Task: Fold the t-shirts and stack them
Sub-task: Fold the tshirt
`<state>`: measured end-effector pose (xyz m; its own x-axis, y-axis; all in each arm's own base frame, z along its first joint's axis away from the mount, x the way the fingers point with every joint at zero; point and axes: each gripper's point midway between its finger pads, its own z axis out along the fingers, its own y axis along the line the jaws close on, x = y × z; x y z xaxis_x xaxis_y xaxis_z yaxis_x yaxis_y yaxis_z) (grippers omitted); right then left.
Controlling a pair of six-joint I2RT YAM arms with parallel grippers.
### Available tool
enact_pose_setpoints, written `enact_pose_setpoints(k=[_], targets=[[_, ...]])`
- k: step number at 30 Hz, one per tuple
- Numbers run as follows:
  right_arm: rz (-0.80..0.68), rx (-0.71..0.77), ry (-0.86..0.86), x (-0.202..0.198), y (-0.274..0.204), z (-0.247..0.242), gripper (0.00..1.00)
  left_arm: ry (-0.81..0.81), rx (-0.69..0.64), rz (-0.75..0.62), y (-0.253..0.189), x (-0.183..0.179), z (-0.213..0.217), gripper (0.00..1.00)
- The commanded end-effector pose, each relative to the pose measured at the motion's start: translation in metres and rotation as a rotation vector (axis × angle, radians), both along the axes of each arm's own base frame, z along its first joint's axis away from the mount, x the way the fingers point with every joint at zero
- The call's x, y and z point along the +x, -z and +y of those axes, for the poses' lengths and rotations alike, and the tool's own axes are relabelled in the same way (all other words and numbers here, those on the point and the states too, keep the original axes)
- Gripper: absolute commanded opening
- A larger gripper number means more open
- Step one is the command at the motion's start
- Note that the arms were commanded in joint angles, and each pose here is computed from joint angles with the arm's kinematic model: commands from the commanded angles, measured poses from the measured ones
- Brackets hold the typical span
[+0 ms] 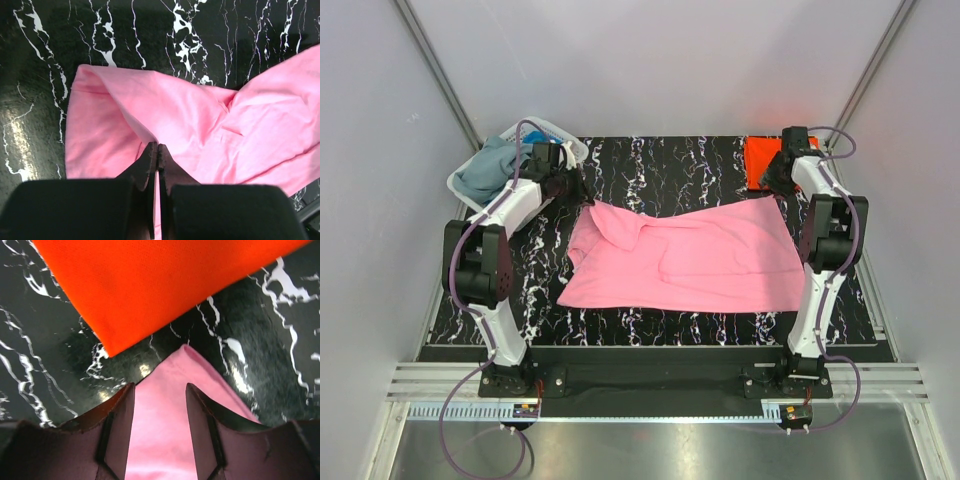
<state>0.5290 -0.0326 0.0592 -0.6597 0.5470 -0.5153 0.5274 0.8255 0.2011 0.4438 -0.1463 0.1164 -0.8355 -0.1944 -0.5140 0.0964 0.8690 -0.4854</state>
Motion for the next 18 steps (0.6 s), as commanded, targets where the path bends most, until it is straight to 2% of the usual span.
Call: enact_pose_setpoints(k=[1, 13, 18], targets=[[-0.045, -0.010, -0.150, 0.021, 0.004, -0.008, 0.52, 0.017, -0.057, -0.034, -0.032, 0.001, -0.009, 0.00], [-0.040, -0.027, -0.197, 0.023, 0.010, -0.030, 0.54, -0.008, -0.046, -0.008, -0.033, 0.001, -0.006, 0.00], [-0.064, 0.015, -0.270, 0.032, 0.015, -0.022, 0.52, -0.016, -0.054, -0.004, -0.035, 0.004, -0.008, 0.00]])
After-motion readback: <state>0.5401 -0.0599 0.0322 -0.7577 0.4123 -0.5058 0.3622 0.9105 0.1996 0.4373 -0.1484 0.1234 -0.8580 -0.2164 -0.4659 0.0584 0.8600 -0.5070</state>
